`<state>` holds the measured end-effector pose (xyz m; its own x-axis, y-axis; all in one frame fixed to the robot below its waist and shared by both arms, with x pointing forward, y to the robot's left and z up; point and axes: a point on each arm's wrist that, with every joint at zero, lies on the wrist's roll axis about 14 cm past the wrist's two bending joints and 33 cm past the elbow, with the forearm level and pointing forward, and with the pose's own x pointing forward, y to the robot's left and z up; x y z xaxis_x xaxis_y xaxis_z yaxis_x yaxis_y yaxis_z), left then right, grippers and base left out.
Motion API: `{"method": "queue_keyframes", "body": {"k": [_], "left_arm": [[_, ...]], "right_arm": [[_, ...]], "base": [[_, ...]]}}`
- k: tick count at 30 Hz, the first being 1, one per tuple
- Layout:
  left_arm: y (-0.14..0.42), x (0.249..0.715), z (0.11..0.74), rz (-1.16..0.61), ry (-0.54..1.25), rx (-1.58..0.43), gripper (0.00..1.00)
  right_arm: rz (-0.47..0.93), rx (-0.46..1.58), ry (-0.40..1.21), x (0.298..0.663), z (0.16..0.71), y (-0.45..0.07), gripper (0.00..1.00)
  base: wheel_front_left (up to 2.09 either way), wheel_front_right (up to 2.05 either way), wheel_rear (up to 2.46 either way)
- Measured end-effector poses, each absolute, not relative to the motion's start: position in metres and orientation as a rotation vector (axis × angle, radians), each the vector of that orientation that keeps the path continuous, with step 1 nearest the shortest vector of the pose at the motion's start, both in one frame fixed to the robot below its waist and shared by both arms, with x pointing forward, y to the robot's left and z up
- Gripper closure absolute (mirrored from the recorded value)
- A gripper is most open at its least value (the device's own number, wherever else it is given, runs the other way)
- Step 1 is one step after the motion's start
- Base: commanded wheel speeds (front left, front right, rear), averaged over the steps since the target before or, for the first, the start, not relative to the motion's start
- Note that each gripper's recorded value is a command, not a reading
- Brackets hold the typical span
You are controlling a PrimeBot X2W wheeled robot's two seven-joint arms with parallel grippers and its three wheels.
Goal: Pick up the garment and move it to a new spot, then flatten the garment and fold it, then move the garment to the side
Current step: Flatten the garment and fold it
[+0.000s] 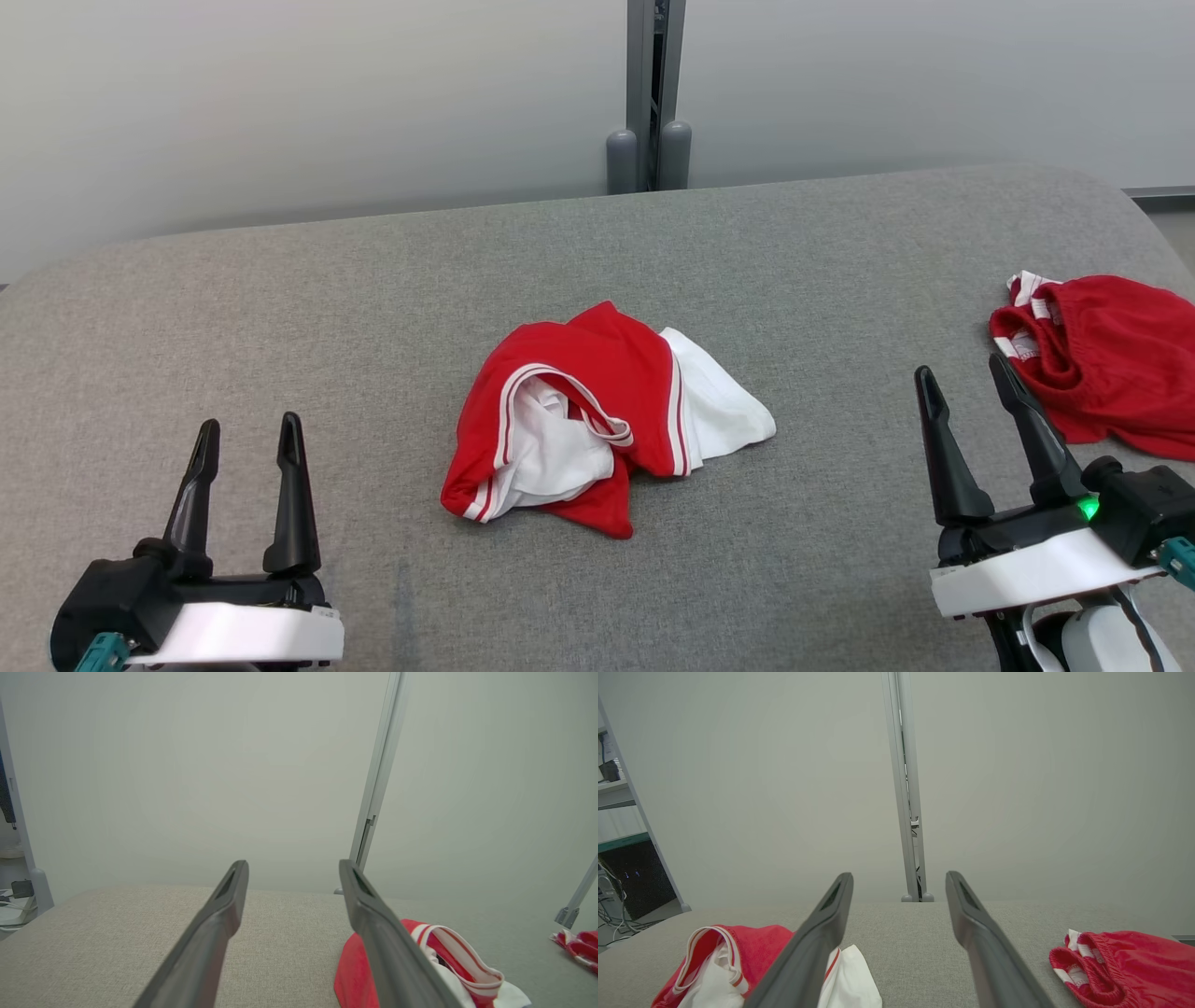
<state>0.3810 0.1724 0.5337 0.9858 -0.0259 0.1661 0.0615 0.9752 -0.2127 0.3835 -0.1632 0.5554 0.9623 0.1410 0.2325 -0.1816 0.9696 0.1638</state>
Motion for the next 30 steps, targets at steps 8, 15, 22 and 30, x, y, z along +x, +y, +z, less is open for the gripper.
{"method": "queue_keyframes", "body": {"k": [8,15,22,30], "left_arm": [[0.1693,0.3814,0.5315,-0.054,-0.16,-0.223,0.0],[0.1669,0.3817,0.5306,-0.058,-0.158,-0.226,0.0],[0.1664,0.3818,0.5306,-0.06,-0.159,-0.228,0.0],[0.1665,0.3803,0.5317,-0.06,-0.163,-0.232,0.0]], "right_arm": [[0.164,0.185,-0.214,0.3832,0.553,-0.1636,0.0],[0.166,0.185,-0.207,0.3828,0.5508,-0.1628,0.0],[0.169,0.181,-0.201,0.3829,0.5493,-0.1625,0.0],[0.174,0.178,-0.194,0.3825,0.5474,-0.1614,0.0]], "base": [[0.0,0.0,0.0],[0.0,0.0,0.0],[0.0,0.0,0.0],[0.0,0.0,0.0]]}}
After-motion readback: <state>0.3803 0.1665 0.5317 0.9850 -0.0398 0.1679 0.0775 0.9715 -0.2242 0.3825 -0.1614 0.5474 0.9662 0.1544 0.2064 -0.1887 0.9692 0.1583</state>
